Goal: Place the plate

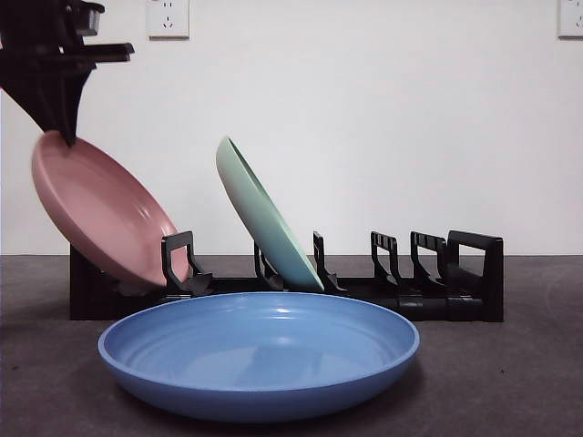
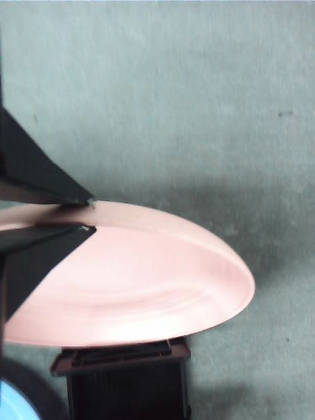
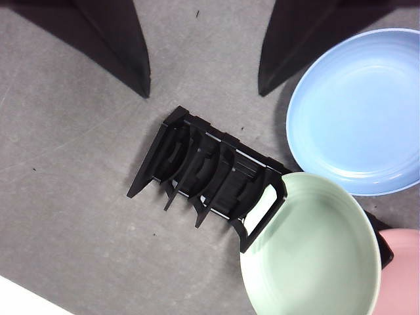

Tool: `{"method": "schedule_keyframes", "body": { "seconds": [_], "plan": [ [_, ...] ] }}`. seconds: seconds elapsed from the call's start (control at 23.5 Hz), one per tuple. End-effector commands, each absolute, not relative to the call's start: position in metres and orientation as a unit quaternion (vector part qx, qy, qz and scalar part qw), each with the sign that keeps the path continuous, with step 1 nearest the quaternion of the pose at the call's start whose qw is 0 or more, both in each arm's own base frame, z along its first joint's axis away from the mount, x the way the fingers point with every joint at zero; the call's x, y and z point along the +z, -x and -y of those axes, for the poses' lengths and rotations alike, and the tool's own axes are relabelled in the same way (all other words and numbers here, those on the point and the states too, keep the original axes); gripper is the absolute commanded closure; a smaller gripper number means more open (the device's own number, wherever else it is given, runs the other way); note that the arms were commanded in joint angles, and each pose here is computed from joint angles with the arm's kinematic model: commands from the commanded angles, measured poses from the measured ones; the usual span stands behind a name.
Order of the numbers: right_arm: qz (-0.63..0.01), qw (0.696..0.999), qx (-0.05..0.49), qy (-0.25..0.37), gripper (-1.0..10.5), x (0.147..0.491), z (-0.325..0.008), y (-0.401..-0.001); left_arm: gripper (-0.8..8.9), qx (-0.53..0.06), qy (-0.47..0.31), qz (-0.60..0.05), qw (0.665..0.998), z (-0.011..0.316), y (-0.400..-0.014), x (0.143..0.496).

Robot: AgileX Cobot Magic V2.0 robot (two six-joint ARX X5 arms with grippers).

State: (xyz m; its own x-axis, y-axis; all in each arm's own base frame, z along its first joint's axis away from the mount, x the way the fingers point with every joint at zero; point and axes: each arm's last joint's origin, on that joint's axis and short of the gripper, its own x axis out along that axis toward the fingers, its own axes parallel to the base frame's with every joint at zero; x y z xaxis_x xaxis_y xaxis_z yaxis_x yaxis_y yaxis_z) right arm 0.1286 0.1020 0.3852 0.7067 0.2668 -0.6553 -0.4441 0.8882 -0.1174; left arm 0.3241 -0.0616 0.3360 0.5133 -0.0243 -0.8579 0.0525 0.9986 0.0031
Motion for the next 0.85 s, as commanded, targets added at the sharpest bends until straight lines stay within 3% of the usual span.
{"method": "schedule_keyframes", "body": {
  "seconds": [0.04, 0.42, 0.85],
  "plan": [
    [-0.321, 0.920, 0.184, 0.130, 6.9, 0.390, -0.103, -0.129, 8.06, -0.018, -0.024, -0.466, 0.884, 0.062, -0.326, 0.362],
    [-0.318, 0.922, 0.174, 0.134, 6.9, 0.390, -0.102, -0.129, 8.06, -0.008, -0.042, -0.438, 0.898, 0.051, -0.273, 0.429],
    [-0.317, 0.923, 0.174, 0.133, 6.9, 0.390, -0.102, -0.130, 8.06, -0.055, -0.015, -0.422, 0.905, 0.044, -0.217, 0.438]
  ]
}}
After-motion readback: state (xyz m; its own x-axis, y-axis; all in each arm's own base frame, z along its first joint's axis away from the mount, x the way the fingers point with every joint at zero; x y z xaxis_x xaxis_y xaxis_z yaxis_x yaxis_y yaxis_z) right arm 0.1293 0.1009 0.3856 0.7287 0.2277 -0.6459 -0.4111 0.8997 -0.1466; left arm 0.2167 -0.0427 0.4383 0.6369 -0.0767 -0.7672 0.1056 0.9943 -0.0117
